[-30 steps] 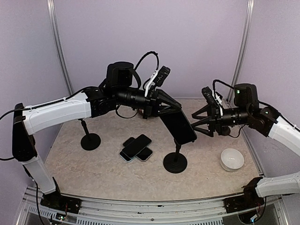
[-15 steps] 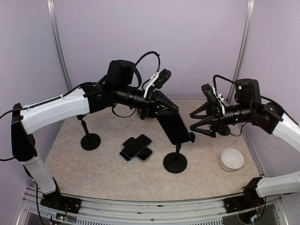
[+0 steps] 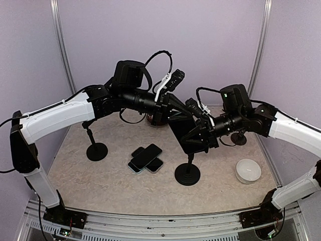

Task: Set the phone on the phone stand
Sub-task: Pass from the left arm to the right

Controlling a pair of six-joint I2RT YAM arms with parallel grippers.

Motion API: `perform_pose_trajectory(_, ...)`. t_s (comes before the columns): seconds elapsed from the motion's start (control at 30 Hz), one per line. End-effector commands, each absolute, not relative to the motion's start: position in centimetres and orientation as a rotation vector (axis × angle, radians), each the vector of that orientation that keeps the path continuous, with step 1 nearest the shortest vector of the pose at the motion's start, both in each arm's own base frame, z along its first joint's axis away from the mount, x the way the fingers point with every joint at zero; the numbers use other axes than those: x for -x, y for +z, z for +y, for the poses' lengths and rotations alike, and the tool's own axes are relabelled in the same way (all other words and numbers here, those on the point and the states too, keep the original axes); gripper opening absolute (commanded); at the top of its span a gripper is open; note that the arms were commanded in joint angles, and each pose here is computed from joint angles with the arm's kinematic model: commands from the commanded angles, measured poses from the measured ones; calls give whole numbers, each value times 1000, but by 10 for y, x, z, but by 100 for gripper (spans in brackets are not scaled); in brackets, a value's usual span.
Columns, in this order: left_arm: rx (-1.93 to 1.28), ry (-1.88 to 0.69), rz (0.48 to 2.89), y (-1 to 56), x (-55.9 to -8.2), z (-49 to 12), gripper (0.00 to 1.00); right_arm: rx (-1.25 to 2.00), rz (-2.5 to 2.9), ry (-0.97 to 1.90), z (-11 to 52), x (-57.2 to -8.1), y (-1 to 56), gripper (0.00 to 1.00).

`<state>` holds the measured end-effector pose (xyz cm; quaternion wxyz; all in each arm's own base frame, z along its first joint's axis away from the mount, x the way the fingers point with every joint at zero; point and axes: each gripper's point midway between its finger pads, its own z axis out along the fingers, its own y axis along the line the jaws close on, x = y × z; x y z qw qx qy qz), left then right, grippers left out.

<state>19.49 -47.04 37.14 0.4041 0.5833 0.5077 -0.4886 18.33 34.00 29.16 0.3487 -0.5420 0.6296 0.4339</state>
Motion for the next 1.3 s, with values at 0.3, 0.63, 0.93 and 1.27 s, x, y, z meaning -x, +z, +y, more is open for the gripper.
perform_pose_trajectory(0.3, -1439, -1217, 1148, 405, -184, -467, 32, 1403, 1548, 1134, 340, -175, 314, 0)
perform_pose_trajectory(0.63, -1224, -1300, 1015, 439, -186, -415, 99, 1291, 1410, 1082, 327, -173, 356, 0)
perform_pose_trajectory(0.93, -1285, -1438, 1038, 414, -175, -421, 97, 1132, 1172, 1180, 321, -162, 403, 0)
perform_pose_trajectory(1.27, -1400, -1479, 1110, 378, -166, -448, 86, 993, 1045, 1181, 325, -169, 418, 0)
